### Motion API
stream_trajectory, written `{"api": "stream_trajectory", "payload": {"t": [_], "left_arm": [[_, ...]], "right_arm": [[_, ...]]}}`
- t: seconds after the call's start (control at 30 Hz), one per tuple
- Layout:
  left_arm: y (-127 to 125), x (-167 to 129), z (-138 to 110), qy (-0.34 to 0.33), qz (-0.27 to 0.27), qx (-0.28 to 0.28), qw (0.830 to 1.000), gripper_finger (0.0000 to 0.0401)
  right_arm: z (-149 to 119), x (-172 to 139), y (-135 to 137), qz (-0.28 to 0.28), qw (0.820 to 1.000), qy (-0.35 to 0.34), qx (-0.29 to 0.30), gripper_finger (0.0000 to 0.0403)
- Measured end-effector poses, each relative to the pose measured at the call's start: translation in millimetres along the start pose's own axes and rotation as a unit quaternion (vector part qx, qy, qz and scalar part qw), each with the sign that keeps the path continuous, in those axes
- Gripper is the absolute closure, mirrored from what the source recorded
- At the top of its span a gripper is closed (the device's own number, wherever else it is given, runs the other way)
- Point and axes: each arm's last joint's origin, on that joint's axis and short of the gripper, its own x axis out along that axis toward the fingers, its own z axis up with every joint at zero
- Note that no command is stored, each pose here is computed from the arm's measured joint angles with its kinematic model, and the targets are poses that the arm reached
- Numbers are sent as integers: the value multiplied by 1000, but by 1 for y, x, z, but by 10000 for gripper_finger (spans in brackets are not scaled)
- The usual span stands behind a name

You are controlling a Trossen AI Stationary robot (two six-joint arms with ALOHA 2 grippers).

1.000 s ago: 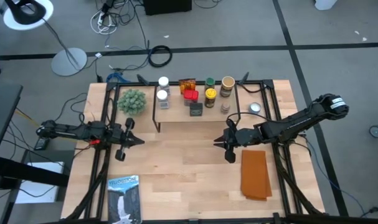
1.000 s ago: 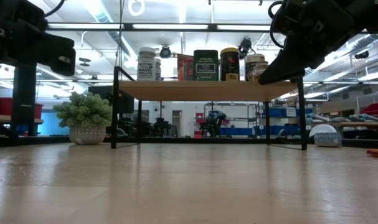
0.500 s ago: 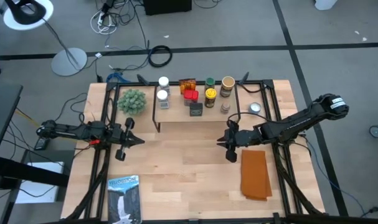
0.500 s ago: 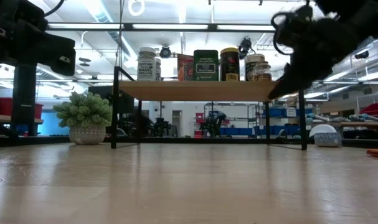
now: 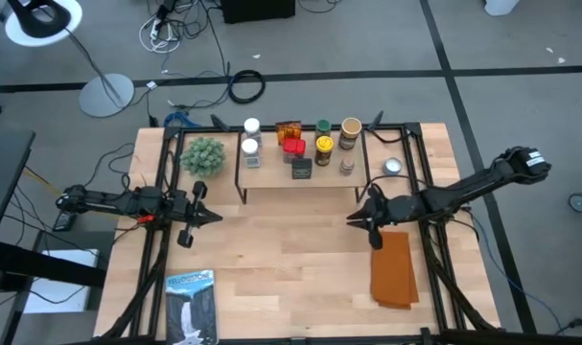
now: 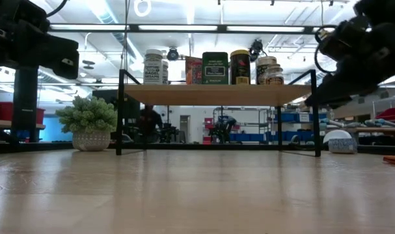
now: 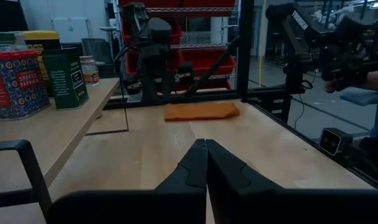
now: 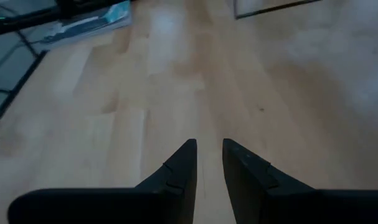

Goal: Shelf spices
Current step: Return to Home Position

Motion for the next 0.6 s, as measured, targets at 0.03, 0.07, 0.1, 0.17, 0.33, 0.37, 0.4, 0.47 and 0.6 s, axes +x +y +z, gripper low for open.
{"api": "stream_trajectory", "payload": {"t": [0.03,0.07,0.1,0.17,0.33,0.37,0.4,0.47,0.6], "left_arm": [[0,0,0,0,0,0,1000,395],[0,0,0,0,0,0,1000,395],[0,0,0,0,0,0,1000,395],[0,0,0,0,0,0,1000,395],[0,0,0,0,0,0,1000,395],[0,0,0,0,0,0,1000,395],[0,0,0,0,0,0,1000,395],[0,0,0,-1,0,0,1000,395],[0,0,2,-9,0,0,1000,395]], "right_arm": [[-2,-2,-3,7,1000,-3,0,325],[-5,-5,-6,13,1000,-5,1,325],[-9,-7,-9,17,1000,-6,2,325],[-13,-10,-14,15,1000,-15,8,325],[-33,-17,-24,13,999,-34,16,325],[-35,-18,-25,13,999,-34,15,325],[-34,-19,-25,13,999,-37,20,325],[-38,-20,-27,7,1000,-22,19,325],[-52,-20,-33,-24,997,54,50,325]]}}
